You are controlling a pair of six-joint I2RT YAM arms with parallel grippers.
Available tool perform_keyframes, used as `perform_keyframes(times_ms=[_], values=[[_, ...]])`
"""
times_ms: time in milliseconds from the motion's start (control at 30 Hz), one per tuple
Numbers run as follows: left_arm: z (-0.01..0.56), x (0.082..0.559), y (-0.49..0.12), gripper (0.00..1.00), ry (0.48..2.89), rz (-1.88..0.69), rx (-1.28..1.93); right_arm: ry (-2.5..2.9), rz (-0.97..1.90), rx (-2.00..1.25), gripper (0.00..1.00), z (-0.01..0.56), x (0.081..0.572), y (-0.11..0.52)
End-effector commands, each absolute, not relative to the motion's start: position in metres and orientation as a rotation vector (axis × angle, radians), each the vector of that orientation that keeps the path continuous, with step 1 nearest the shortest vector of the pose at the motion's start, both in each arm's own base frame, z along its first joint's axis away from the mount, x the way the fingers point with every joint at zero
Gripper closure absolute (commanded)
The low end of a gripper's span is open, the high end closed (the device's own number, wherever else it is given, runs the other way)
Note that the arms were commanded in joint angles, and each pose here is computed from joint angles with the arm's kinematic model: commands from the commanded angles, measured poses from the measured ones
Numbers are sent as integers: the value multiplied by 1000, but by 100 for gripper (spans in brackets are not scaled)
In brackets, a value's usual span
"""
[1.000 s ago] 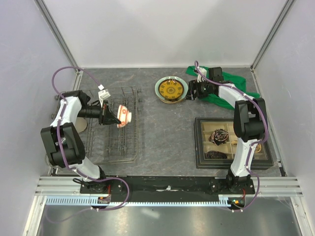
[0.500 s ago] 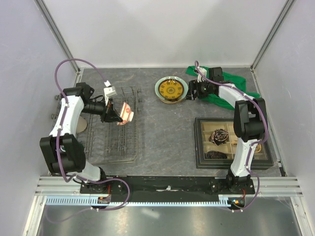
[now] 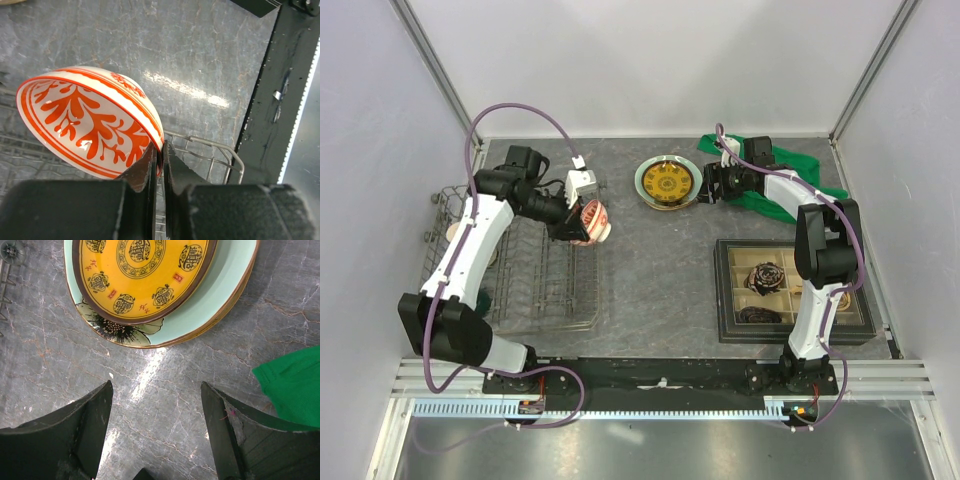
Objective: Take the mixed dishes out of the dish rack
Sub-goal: Place the bowl at the center of the board.
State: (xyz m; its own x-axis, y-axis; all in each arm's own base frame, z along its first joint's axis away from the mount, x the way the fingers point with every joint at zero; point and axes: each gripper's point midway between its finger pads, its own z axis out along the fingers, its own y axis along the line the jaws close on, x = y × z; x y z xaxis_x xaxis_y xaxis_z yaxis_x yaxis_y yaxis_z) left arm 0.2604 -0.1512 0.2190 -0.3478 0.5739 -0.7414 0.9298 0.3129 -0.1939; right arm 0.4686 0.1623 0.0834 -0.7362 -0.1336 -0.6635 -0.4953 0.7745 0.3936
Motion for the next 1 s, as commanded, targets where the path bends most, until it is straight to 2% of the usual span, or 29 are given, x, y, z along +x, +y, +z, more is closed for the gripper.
perform_keyframes(times_ms=[0, 367, 733, 967], values=[[248, 282, -163, 99, 1975, -693, 1316, 2289, 759, -499, 21, 93, 473, 164], [240, 302, -227, 99, 1954, -511, 1486, 2237, 623, -458, 21, 120, 484, 144], [200, 324, -288, 98, 1939, -328, 1650, 2148, 435, -277, 20, 168, 502, 84], [174, 331, -325, 98, 1893, -200, 1774, 2133, 404, -242, 20, 180, 504, 70]])
